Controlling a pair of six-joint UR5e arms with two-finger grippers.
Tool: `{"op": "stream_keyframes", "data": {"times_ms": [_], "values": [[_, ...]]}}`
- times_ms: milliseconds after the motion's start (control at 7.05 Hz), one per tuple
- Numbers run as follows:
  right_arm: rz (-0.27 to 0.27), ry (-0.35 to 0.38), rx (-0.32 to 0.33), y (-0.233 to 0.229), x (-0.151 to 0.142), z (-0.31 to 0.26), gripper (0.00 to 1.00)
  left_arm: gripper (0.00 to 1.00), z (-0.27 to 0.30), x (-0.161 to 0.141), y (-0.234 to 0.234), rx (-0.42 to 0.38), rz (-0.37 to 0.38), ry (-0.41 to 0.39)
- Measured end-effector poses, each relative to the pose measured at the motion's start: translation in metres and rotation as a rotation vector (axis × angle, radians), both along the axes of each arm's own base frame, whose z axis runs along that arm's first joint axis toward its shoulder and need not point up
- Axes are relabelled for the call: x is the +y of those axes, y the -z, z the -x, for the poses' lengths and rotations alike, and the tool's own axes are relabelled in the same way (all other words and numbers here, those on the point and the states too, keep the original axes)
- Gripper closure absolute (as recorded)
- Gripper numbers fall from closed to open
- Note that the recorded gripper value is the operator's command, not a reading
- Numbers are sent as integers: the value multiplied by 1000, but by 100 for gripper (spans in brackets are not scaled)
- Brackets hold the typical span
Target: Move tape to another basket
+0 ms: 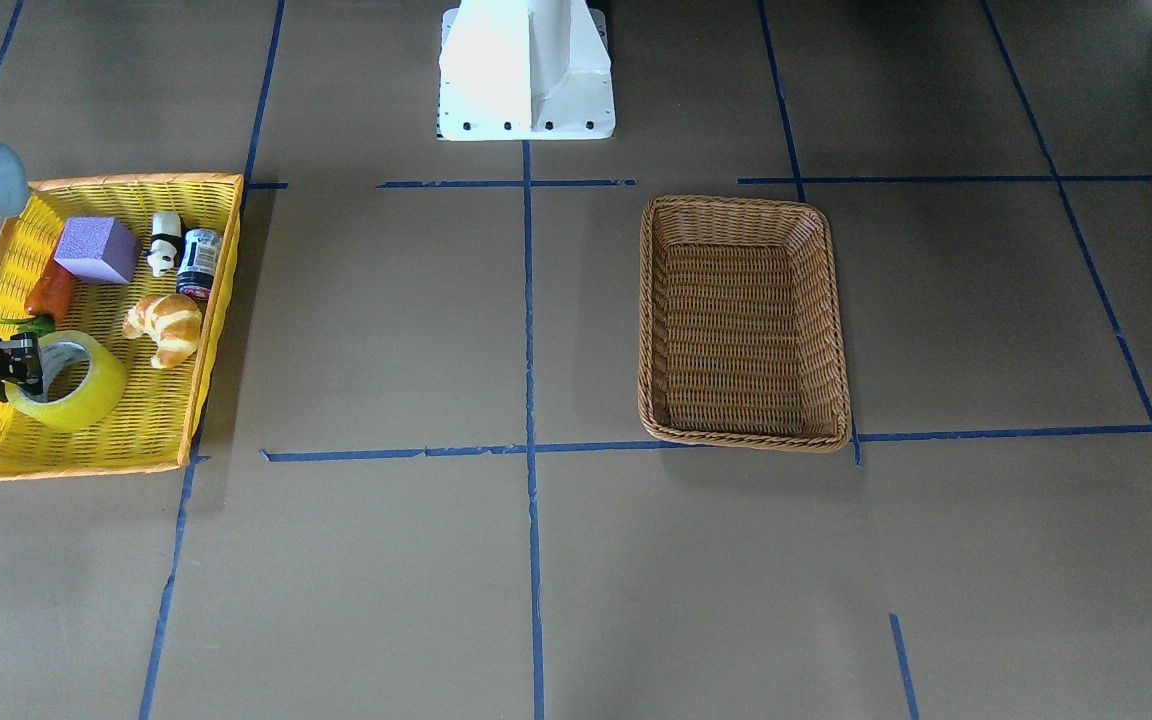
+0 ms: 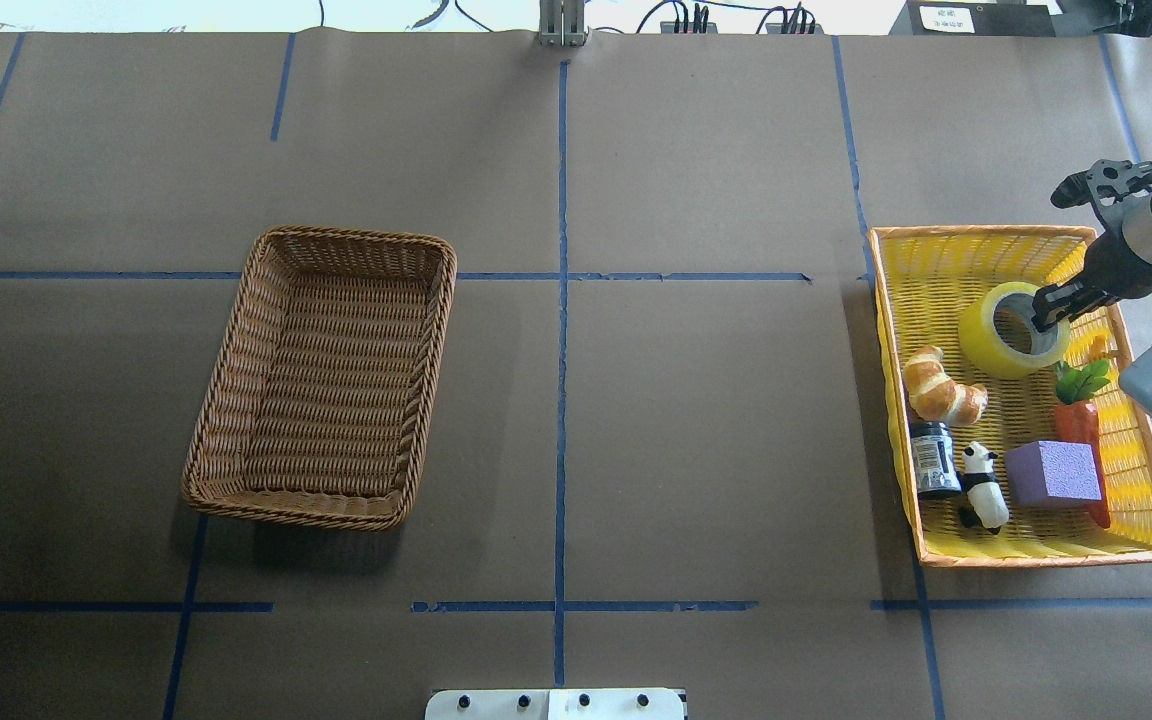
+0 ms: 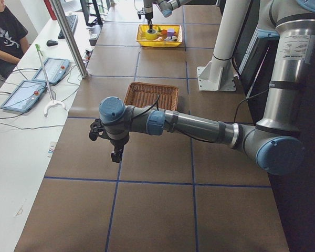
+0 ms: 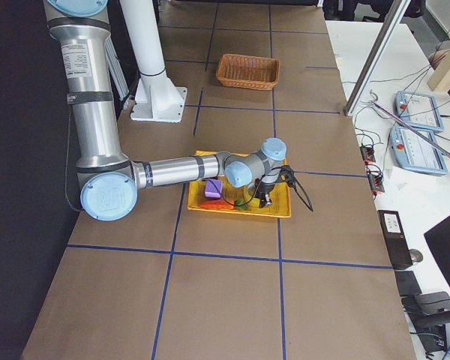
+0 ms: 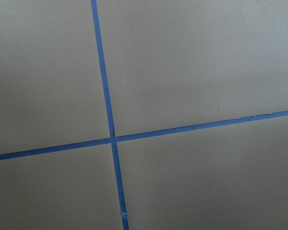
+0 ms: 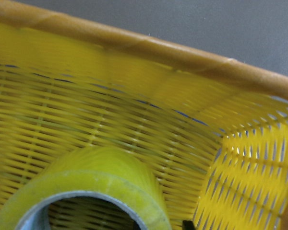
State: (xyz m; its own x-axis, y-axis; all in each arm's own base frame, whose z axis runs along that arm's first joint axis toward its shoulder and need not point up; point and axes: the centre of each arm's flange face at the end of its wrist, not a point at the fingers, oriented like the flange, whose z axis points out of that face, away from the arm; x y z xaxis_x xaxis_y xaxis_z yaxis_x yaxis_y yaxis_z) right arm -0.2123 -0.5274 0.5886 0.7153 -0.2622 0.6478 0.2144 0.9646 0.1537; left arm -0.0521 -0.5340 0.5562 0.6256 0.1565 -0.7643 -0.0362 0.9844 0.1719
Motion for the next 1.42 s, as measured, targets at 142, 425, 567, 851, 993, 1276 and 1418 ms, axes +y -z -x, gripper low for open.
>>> {"op": "stream_keyframes", "data": {"times_ms": [142, 425, 567, 851, 993, 1276, 1418], "values": [[-2, 2, -5, 2, 0, 1, 100, 0, 0, 0, 2, 4, -5, -2], [-17, 8, -93, 38, 1, -4, 100, 0, 1, -5, 11, -13, -67, 0], [-15, -2, -160, 65, 1, -11, 100, 0, 2, -8, 18, -36, -100, 8], [48, -109, -262, 137, 12, -17, 100, 0, -8, -10, 53, 8, -51, 92], [94, -171, -306, 171, 24, -13, 99, 0, -40, -5, 97, 77, 1, 125], [172, -249, -439, 223, 48, 17, 98, 0, -120, 22, 210, 203, 93, 157], [222, -270, -521, 248, 61, 36, 98, 0, -156, 42, 260, 274, 102, 149]]}}
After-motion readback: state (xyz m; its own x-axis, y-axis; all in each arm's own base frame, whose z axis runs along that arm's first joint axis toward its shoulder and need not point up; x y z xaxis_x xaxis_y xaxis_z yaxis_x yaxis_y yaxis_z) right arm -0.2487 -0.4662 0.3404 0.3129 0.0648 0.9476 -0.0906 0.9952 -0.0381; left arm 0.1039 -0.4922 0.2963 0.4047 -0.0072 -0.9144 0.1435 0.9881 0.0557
